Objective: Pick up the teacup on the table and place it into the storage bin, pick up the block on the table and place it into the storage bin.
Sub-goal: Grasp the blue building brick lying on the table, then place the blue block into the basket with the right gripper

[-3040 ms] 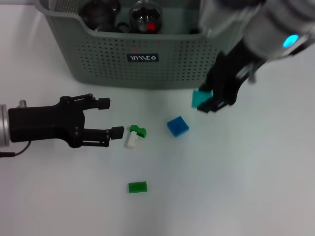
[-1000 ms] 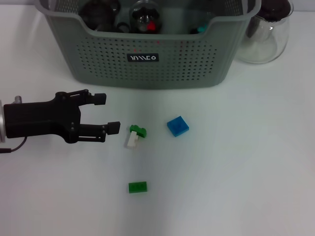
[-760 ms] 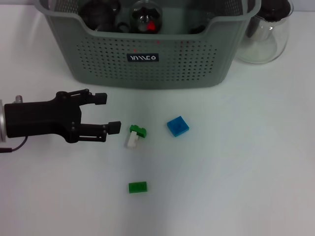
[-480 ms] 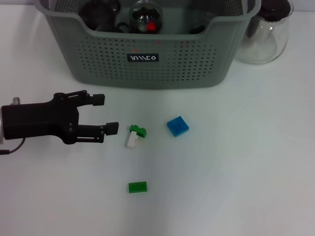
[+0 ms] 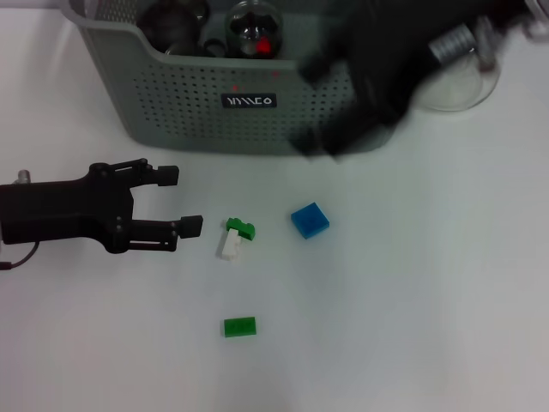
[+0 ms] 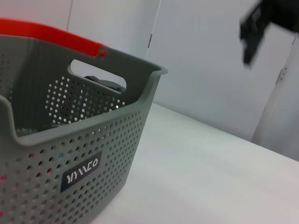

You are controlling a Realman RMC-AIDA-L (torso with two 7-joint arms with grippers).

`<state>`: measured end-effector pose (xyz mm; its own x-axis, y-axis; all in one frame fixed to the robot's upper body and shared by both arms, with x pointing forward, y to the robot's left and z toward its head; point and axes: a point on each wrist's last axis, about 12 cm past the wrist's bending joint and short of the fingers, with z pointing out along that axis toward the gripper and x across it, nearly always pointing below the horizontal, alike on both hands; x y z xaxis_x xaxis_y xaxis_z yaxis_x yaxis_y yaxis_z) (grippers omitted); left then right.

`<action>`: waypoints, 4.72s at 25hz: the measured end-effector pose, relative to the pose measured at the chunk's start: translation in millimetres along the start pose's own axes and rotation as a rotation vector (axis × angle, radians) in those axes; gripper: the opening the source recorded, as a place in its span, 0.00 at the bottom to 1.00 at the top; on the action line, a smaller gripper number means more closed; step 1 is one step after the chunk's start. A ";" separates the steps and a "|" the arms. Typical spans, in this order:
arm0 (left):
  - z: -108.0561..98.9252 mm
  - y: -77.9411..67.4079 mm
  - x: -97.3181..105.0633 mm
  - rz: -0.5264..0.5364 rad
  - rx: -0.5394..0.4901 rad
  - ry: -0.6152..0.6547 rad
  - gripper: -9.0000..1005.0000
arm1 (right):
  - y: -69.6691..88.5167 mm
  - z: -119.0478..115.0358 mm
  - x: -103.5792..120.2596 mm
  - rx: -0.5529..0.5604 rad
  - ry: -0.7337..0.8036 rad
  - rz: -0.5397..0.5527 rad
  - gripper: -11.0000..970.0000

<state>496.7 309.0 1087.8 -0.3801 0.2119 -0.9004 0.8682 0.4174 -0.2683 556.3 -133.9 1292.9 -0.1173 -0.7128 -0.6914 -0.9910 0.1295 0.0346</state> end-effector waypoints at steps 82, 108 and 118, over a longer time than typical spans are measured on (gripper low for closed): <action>0.0 -1.1 3.4 0.007 -0.005 -0.006 0.88 | -26.5 186.0 61.2 0.210 0.458 0.396 0.47; -4.6 -1.1 2.4 0.000 -0.010 -0.010 0.87 | -88.5 1.7 -59.5 0.509 -0.011 0.321 0.45; -4.1 0.1 0.9 0.004 -0.010 -0.007 0.87 | -125.8 52.7 -3.2 0.634 0.203 0.359 0.45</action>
<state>495.1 312.8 1088.4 -0.3741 0.2075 -0.9039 0.8666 0.4252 -0.2611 684.7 -111.6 1252.8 -0.4966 -0.6568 -0.5675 -0.6693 0.7060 -0.2314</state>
